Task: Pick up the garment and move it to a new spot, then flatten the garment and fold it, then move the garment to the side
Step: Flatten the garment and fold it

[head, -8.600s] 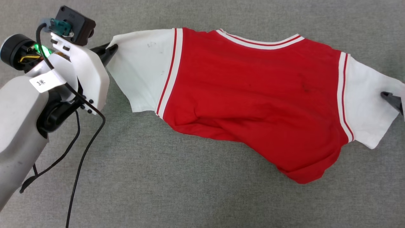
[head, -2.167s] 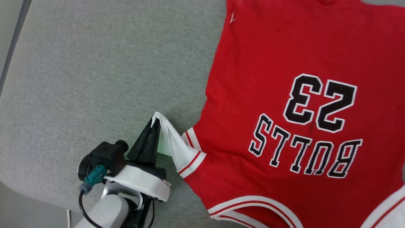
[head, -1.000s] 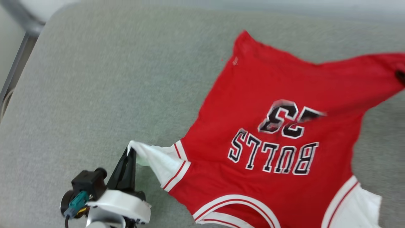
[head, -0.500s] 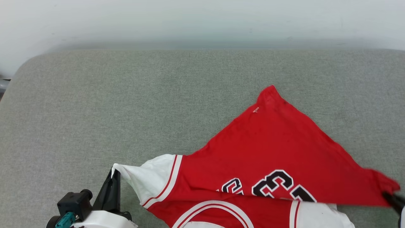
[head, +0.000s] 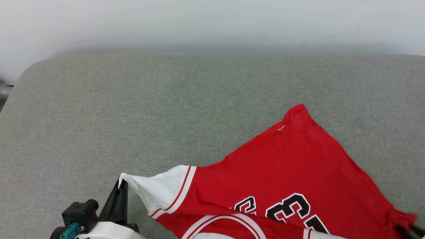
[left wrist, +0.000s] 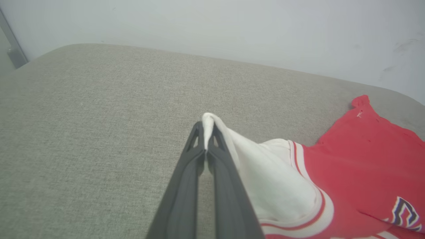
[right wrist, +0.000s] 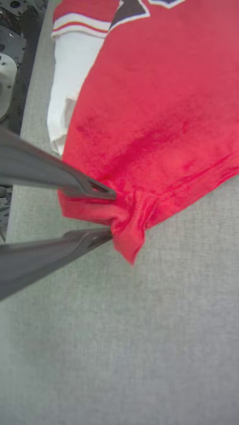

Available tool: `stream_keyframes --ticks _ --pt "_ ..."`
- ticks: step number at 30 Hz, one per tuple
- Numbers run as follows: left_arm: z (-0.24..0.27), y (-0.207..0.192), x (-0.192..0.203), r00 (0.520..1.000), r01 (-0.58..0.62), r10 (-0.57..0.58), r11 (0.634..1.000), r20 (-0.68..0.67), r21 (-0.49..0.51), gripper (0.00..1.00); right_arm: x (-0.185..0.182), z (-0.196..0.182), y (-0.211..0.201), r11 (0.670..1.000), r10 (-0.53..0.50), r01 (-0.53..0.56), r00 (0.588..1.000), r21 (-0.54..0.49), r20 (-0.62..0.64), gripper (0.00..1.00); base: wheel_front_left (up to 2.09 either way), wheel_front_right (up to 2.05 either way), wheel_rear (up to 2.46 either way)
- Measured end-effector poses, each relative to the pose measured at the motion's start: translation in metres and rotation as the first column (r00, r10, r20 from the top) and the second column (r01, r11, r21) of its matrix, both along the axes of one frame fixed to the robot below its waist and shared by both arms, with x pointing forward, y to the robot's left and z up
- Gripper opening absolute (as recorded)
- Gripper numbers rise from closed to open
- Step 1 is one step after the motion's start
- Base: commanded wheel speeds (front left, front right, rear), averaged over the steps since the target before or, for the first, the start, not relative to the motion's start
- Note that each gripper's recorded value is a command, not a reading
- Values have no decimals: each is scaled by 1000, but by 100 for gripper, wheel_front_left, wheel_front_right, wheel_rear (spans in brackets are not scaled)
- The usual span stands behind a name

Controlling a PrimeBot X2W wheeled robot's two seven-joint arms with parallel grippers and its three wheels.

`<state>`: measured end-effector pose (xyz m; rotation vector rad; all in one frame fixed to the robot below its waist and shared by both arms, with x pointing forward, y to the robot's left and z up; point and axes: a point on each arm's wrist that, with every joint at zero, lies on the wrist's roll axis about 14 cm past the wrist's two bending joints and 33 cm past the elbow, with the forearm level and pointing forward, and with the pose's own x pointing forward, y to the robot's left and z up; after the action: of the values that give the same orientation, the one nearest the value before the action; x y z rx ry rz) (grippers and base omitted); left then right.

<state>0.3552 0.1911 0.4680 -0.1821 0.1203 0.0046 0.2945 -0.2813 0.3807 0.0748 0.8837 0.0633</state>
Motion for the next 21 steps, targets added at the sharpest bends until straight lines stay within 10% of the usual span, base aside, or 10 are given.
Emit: stream_keyframes --ticks 12,21 --pt "5 -2 1 1000 6 -6 1000 14 -3 0 114 125 12 985 160 -119 894 -124 419 100 0 0 0" --pt "6 -2 15 1000 8 -8 1000 23 2 0 181 141 85 899 434 -372 834 -232 340 100 0 0 0"
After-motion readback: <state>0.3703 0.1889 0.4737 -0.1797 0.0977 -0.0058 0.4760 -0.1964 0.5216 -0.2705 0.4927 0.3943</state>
